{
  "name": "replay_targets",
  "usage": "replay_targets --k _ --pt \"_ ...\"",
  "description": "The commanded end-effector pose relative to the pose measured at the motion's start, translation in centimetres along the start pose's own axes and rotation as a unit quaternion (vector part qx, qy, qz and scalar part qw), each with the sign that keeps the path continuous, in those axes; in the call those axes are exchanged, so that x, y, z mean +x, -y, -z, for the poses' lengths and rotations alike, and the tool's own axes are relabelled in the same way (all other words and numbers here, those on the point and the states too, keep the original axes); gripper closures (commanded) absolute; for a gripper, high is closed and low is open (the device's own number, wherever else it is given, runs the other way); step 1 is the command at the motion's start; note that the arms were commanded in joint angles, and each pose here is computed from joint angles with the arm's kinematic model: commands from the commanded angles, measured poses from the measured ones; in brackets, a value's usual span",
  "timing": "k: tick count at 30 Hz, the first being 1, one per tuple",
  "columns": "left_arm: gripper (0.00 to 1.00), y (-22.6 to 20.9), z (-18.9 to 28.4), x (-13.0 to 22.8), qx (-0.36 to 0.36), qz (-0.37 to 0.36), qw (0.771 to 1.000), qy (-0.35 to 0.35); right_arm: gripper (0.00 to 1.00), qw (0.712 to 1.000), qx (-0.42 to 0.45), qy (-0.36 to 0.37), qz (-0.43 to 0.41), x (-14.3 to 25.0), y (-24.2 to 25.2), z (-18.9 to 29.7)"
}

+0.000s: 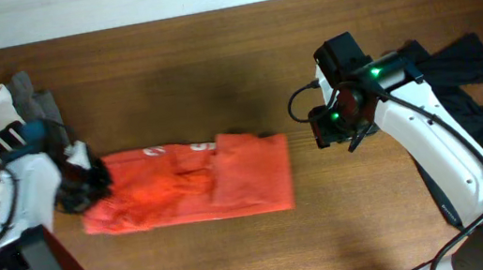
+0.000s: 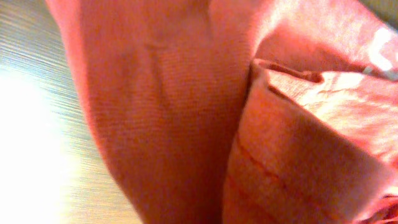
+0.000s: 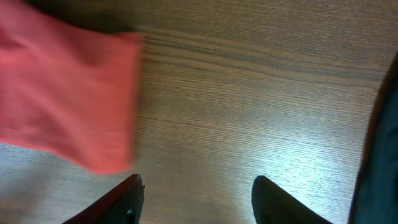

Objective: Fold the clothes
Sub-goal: 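Grasp the shirt's left end with the left gripper and fold it rightward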

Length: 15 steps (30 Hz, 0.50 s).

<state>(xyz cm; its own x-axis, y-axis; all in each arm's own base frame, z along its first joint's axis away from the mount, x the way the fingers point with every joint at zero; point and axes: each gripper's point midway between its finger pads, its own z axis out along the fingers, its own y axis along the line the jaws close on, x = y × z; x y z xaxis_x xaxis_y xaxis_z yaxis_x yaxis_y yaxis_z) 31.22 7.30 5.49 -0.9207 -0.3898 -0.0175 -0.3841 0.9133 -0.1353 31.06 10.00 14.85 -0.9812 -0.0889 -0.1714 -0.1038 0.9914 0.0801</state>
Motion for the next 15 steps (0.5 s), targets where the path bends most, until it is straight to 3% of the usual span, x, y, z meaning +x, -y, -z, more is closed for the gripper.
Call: replay_targets --k 1,6,15 --pt "1.00 -2.1 4.8 -3.5 -0.032 0.013 0.997 0.076 0.40 1.000 0.016 0.003 -0.006 -0.2 1.0 0.1" --pt "0.99 1.5 6.9 -3.9 0.024 -0.012 0.996 0.079 0.40 0.999 0.022 -0.004 -0.034 0.0 2.8 0.2" --pt "0.99 10.9 5.8 0.5 0.050 -0.143 0.988 0.027 0.39 0.995 0.035 -0.016 -0.087 0.5 7.3 0.5"
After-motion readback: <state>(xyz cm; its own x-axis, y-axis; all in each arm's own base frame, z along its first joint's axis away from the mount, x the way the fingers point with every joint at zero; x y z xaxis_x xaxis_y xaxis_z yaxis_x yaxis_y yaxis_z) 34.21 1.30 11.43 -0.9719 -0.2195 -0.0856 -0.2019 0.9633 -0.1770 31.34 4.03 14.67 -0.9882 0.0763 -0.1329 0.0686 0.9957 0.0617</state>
